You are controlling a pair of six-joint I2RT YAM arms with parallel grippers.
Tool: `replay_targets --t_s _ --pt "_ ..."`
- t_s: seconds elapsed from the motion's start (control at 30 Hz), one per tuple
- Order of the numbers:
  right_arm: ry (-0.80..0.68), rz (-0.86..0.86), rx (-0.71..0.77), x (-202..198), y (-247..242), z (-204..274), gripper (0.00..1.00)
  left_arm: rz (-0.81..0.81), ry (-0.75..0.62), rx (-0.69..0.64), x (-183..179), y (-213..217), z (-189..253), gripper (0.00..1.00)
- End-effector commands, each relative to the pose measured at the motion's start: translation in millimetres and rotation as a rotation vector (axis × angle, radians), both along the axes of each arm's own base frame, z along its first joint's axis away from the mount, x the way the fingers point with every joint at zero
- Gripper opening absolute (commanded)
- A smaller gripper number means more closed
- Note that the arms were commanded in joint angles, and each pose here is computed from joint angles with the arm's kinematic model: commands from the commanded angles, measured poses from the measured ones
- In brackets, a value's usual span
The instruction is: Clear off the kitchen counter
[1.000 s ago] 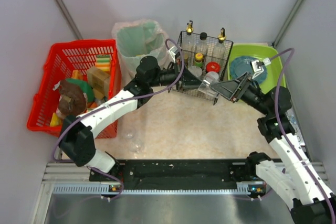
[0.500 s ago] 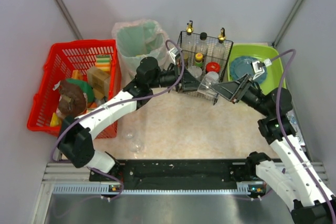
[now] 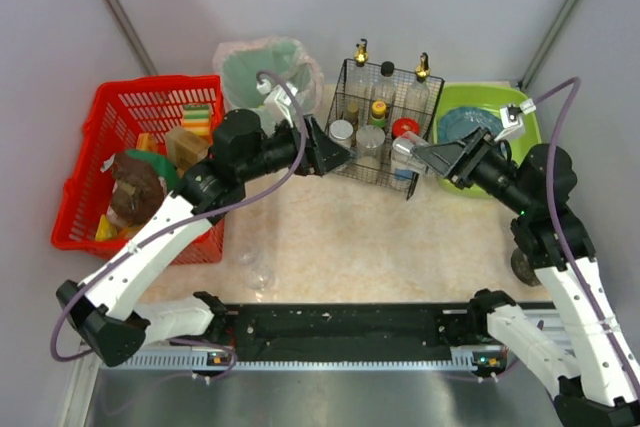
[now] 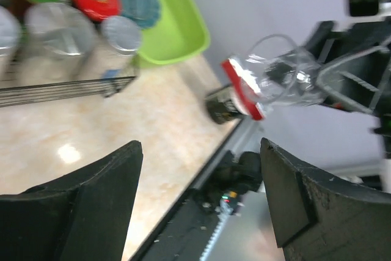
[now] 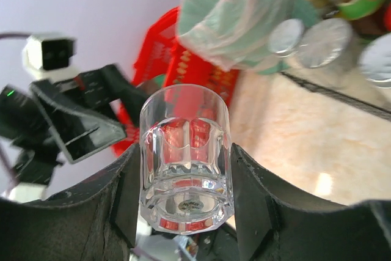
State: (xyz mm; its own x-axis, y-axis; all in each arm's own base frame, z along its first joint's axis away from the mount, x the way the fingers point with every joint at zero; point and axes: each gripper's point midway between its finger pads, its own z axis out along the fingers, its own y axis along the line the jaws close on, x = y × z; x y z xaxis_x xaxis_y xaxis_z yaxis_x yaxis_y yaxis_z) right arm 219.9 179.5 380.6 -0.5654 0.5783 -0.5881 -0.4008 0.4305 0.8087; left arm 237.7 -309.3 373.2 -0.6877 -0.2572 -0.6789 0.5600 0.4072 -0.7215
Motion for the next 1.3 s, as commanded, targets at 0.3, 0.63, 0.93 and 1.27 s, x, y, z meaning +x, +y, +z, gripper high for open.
replay_targets --t_s 0.3,0.63,0.93,1.27 --pt "0.179 -0.595 -0.664 39.9 -130.3 -27.0 0.00 0.263 -0.139 0.338 18.4 71.6 -39.9 0.82" --pt "0.408 -0.548 -0.997 100.9 -165.1 -94.1 0.00 0.221 -0.123 0.374 16.0 67.9 -56.0 0.82" --pt "0.544 -0.537 -0.978 161.3 -191.1 -145.9 0.00 0.223 -0.124 0.390 10.9 74.2 -60.1 0.82" --pt "0.669 -0.407 -0.930 199.0 -190.1 -217.2 0.00 0.261 -0.154 0.395 7.9 87.5 -52.7 0.82"
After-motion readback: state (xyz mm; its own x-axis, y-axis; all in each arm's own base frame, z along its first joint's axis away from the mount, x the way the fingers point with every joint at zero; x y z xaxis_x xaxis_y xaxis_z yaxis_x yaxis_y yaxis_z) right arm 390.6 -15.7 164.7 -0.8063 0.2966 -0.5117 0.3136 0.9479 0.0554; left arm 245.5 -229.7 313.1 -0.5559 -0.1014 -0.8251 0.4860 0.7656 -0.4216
